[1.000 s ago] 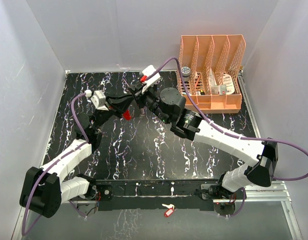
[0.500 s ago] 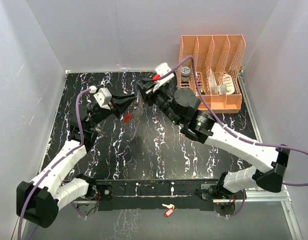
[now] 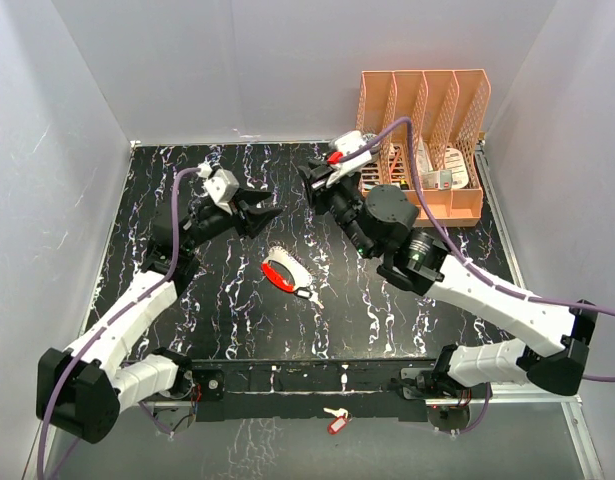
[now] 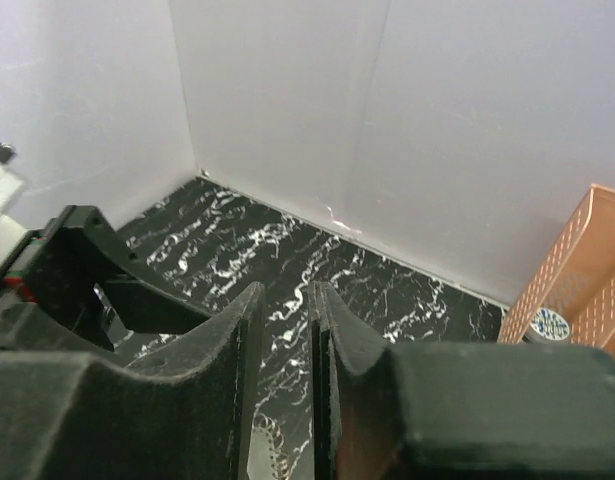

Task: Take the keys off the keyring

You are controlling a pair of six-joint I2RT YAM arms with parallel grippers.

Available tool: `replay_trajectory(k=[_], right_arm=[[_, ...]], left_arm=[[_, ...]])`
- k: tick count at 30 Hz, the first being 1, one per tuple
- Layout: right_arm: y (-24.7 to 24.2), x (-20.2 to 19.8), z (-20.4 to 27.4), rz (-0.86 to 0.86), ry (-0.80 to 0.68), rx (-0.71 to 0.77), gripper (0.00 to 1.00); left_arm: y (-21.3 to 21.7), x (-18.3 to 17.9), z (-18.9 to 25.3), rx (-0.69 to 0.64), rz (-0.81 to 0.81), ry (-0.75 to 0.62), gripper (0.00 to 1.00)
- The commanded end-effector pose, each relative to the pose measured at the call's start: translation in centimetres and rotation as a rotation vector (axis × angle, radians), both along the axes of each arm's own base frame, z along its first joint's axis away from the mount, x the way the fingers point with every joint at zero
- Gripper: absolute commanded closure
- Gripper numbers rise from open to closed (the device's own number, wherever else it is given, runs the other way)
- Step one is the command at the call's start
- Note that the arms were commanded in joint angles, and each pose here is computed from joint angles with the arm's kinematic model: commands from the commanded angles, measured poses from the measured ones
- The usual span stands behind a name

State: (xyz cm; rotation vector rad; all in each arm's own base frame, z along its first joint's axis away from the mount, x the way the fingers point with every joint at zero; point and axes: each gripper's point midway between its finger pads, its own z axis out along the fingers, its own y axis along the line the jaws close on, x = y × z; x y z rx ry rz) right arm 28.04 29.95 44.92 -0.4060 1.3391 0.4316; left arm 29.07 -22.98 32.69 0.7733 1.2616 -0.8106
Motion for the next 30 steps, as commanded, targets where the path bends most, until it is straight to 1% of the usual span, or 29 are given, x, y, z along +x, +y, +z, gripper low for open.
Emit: replay_trajectory(k=[1, 2, 4, 5, 6, 8, 9, 11, 13, 16, 18, 22, 28, 30], right_arm=[[-0.2, 1.0, -2.5, -0.078, 0.078, -0.039, 0.77], [-0.5, 1.2, -2.8, -0.097, 0.092, -0.037, 0.76], [-1.2, 1.4, -3.7, -0.136, 0.123, -0.039, 0.74], [-1.6, 1.4, -4.3, -0.151, 0.14, -0.04, 0.74], [-1.8, 1.5, -5.2, -0.159, 0.165, -0.053, 0.73], [-2.4, 1.7, -8.2, -0.177, 0.248, -0.102, 0.72], [-2.6, 1.5, -10.4, -0.183, 0.306, -0.133, 0.73], [-2.9, 0.4, -15.9, -0.171, 0.447, -0.185, 0.75], [-2.8, -1.5, -20.3, -0.113, 0.565, -0.174, 0.75], [-2.8, -4.5, -24.9, -0.03, 0.71, -0.134, 0.75], [-3.0, -6.1, -26.9, 0.004, 0.777, -0.113, 0.73], [-3.0, -7.3, -30.0, 0.031, 0.831, -0.104, 0.68], [-0.7, -8.1, -33.2, 0.09, 0.867, -0.111, 0.69], [0.0, -8.3, -34.0, 0.116, 0.881, -0.091, 0.69]], left_arm=[[0.8, 1.6, -6.7, 0.068, 0.109, 0.235, 0.45], [0.9, 1.6, -7.9, 0.075, 0.143, 0.259, 0.43], [0.7, 1.3, -9.5, 0.109, 0.171, 0.296, 0.44], [0.3, 1.1, -10.4, 0.14, 0.186, 0.327, 0.45], [0.3, 1.4, -11.8, 0.187, 0.233, 0.366, 0.46], [0.2, 1.3, -14.2, 0.291, 0.319, 0.401, 0.5], [0.8, 1.5, -15.0, 0.309, 0.39, 0.424, 0.5], [1.8, 1.8, -16.1, 0.291, 0.483, 0.48, 0.49], [2.6, 1.8, -16.1, 0.228, 0.537, 0.498, 0.47], [3.5, 1.7, -15.2, 0.135, 0.593, 0.492, 0.46], [4.2, 1.8, -14.7, 0.111, 0.626, 0.474, 0.45], [5.0, 2.0, -14.1, 0.095, 0.67, 0.457, 0.44], [5.8, 1.7, -14.5, 0.073, 0.701, 0.458, 0.43], [6.0, 1.6, -14.8, 0.073, 0.71, 0.463, 0.42]])
